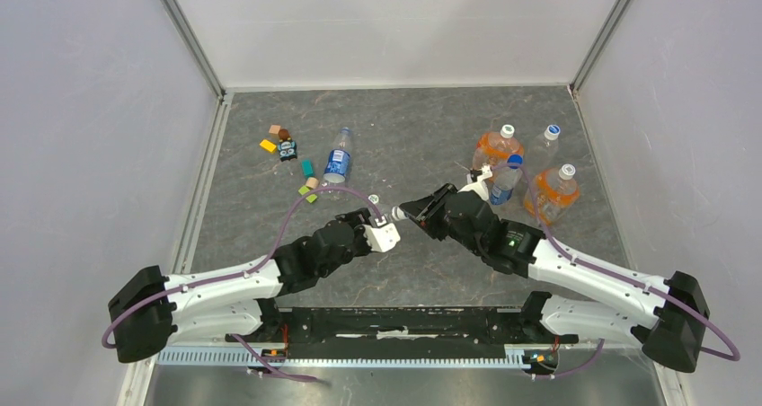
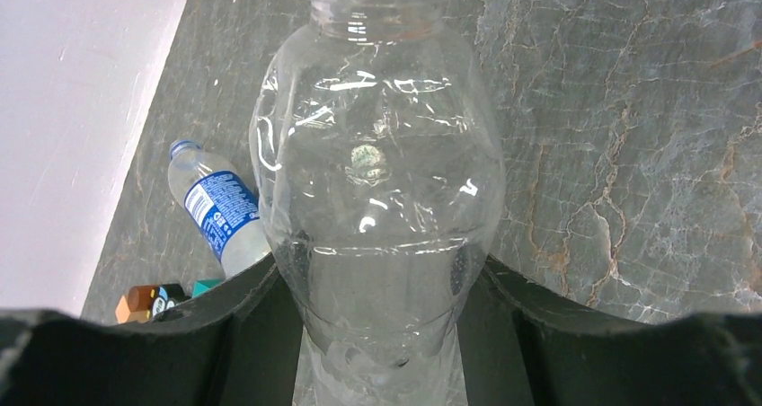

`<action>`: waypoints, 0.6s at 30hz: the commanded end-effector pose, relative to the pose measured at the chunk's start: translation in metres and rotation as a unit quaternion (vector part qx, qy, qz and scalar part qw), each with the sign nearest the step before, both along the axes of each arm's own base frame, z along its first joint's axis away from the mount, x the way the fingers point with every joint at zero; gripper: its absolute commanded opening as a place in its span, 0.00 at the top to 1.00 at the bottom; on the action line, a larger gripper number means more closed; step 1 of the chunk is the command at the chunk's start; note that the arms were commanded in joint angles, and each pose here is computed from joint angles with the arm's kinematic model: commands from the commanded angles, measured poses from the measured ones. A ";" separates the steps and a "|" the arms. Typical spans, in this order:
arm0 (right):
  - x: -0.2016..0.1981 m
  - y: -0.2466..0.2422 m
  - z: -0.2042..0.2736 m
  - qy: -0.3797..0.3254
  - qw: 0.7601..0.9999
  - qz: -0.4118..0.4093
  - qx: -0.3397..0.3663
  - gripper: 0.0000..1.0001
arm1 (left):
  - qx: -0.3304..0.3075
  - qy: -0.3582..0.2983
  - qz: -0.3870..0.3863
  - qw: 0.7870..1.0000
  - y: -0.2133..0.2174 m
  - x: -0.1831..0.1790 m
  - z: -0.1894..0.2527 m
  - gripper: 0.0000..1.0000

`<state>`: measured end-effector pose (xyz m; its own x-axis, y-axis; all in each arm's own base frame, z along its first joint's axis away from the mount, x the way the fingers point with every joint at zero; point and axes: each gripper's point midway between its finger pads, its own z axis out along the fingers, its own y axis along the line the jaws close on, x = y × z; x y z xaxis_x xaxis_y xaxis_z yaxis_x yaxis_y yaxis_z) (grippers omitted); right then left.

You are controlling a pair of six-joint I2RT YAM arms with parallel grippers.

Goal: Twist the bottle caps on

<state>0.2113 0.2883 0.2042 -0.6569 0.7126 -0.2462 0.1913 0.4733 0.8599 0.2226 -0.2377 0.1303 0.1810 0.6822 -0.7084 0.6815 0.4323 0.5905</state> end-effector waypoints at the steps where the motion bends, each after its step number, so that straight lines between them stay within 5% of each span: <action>1: 0.000 -0.005 0.005 -0.018 1.000 -0.007 -0.011 0.64 | -0.133 -0.033 -0.022 0.990 -0.036 0.003 0.061 0.98; 6: 0.008 -0.016 0.022 -0.053 0.998 -0.030 -0.013 0.42 | -0.136 -0.027 -0.020 0.990 -0.037 0.002 0.059 0.98; 18: 0.021 -0.028 0.076 -0.166 0.984 -0.029 -0.049 0.19 | -0.128 -0.001 -0.022 0.992 -0.042 0.000 0.046 0.98</action>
